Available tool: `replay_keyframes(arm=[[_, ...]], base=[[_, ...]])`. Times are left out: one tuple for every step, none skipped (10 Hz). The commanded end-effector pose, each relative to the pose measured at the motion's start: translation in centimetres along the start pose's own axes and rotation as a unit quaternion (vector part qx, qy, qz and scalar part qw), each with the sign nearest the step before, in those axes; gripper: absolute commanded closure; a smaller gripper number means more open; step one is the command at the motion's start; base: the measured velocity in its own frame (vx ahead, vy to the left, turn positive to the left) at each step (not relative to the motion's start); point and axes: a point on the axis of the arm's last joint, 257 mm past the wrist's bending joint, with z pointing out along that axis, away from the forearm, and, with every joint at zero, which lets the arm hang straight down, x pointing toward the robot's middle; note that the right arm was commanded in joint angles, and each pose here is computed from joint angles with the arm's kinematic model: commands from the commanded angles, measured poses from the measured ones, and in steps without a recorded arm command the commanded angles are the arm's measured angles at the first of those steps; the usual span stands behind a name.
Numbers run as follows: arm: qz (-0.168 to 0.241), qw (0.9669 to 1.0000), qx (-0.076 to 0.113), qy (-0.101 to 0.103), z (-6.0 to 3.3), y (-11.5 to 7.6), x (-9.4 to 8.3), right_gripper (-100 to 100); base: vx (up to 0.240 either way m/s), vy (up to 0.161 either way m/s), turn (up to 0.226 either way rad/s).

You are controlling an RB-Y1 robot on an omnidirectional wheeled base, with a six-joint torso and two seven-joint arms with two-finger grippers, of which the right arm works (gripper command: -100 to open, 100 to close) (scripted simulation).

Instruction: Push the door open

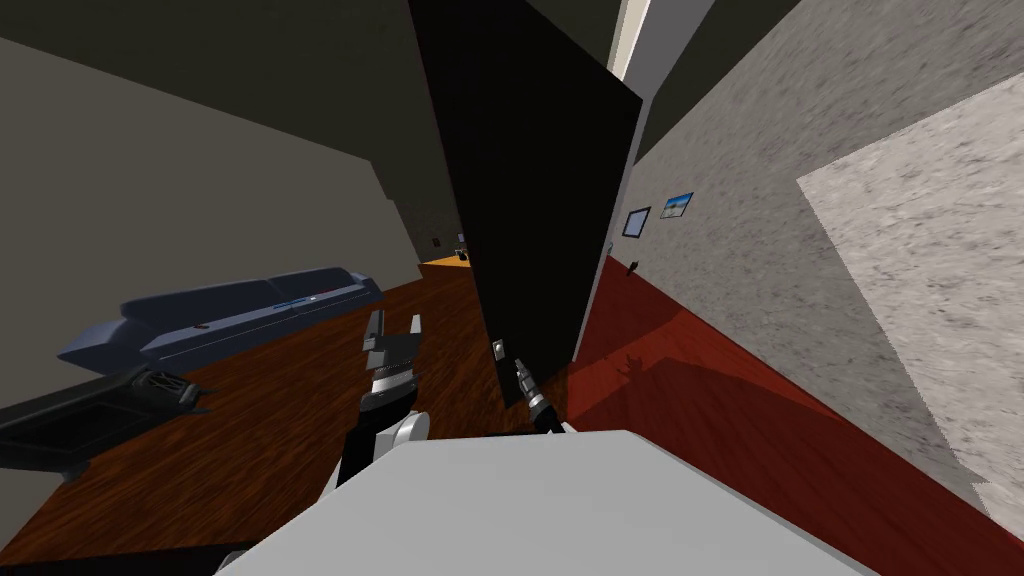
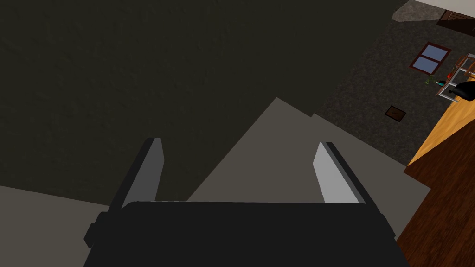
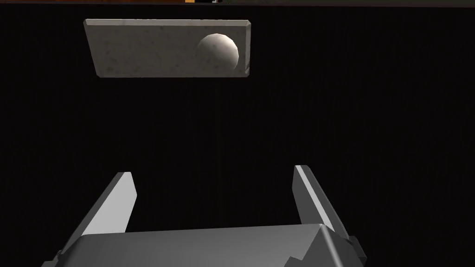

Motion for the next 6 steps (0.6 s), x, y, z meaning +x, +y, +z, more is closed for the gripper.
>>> replay_keyframes(arm=[[0.007,1.0,-0.003,0.003,0.56,0.4,1.3,-100],[0.013,0.9999,-0.006,0.004,0.83,0.8,2.3,-100],[0.01,0.9999,-0.004,0.003,0.52,0.5,1.7,-100],[-0.003,1.0,0.001,0.003,-0.01,-0.2,0.5,-100],[-0.01,0.9999,0.004,0.002,-0.28,-0.5,-0.2,-100],[-0.015,0.9999,0.006,0.001,-0.44,-0.7,-0.8,-100]], base=[[-0.131,-0.005,-0.046],[-0.114,0.044,-0.031],[-0.053,0.026,-0.01],[0.085,0.015,0.01],[0.191,0.033,0.011],[0.208,0.062,0.018]])
